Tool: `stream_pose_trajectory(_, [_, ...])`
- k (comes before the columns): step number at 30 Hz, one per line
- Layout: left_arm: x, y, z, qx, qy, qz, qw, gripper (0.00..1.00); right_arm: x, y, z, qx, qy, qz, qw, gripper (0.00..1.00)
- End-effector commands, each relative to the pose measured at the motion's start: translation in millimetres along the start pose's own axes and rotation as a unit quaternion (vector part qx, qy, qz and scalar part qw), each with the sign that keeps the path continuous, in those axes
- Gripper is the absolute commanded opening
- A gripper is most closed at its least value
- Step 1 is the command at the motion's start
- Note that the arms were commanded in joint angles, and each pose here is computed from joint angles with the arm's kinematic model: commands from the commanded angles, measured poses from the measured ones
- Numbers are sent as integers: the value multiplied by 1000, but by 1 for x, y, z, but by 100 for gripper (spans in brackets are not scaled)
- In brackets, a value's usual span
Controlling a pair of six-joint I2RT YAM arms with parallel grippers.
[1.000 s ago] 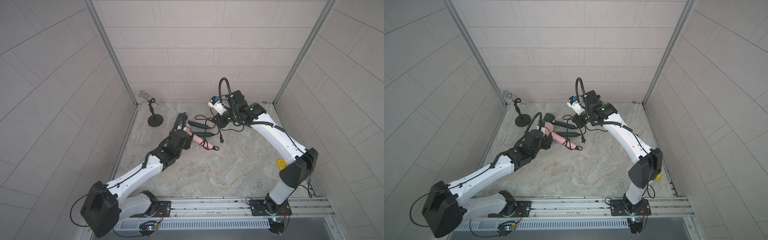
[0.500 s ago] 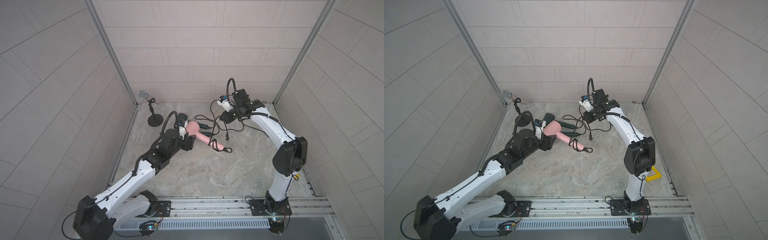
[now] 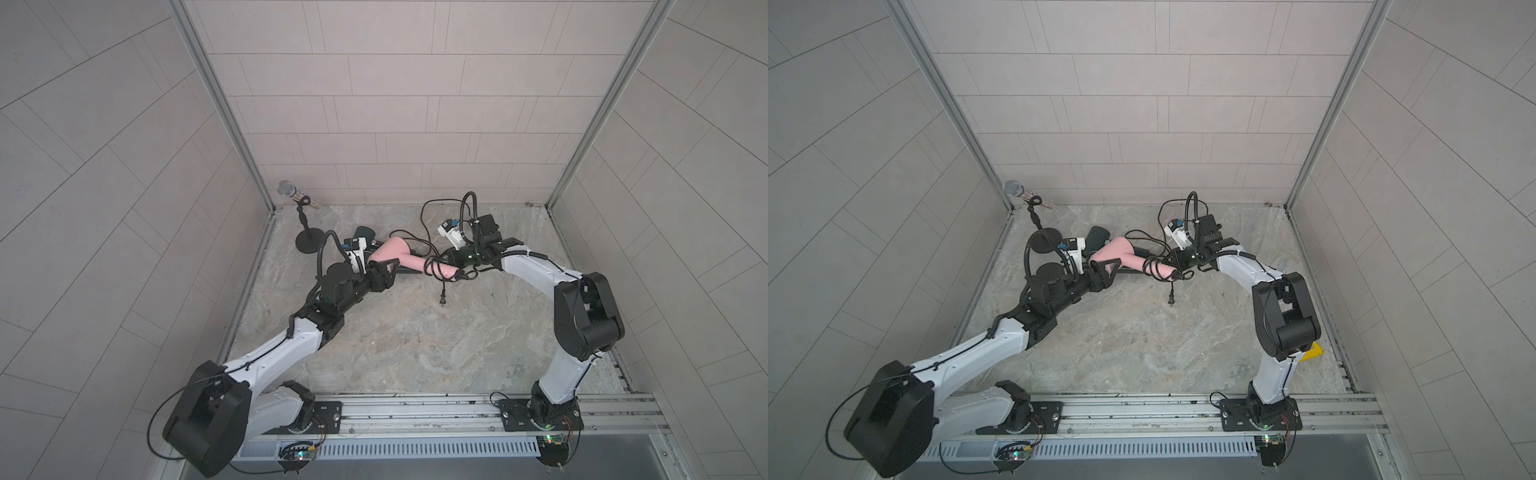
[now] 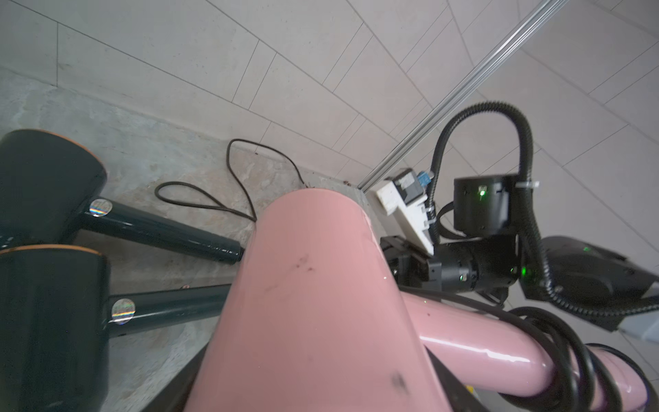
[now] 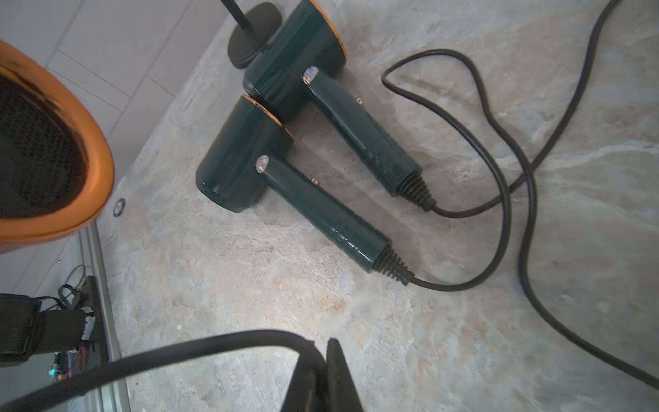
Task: Wrap the cord around the hair dryer
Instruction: Wrap the power cord around the hair dryer.
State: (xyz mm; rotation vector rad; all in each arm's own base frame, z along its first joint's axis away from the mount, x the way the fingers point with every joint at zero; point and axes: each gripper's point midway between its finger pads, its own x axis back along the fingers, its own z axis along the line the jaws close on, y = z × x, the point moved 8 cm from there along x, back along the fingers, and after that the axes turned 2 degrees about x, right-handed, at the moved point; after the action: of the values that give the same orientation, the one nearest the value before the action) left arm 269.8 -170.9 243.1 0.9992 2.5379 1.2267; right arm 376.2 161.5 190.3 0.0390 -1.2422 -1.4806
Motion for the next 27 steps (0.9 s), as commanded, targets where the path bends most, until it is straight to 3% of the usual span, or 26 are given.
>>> stream_pose_trajectory(1, [7, 46, -41, 15, -113, -119, 986, 0, 5, 15, 8, 1, 14, -91, 996, 0])
stream_pose_trajectory(11, [8, 48, -13, -19, 62, -183, 981, 0, -2, -8, 39, -58, 79, -211, 973, 0])
stream_pose_trajectory(20, [21, 47, 1, -12, 189, -239, 953, 0, -10, -22, 71, -66, 122, -303, 943, 0])
stream_pose_trajectory(27, [31, 47, 0, -26, 235, -245, 940, 0, -29, -33, 94, -41, 106, -283, 952, 0])
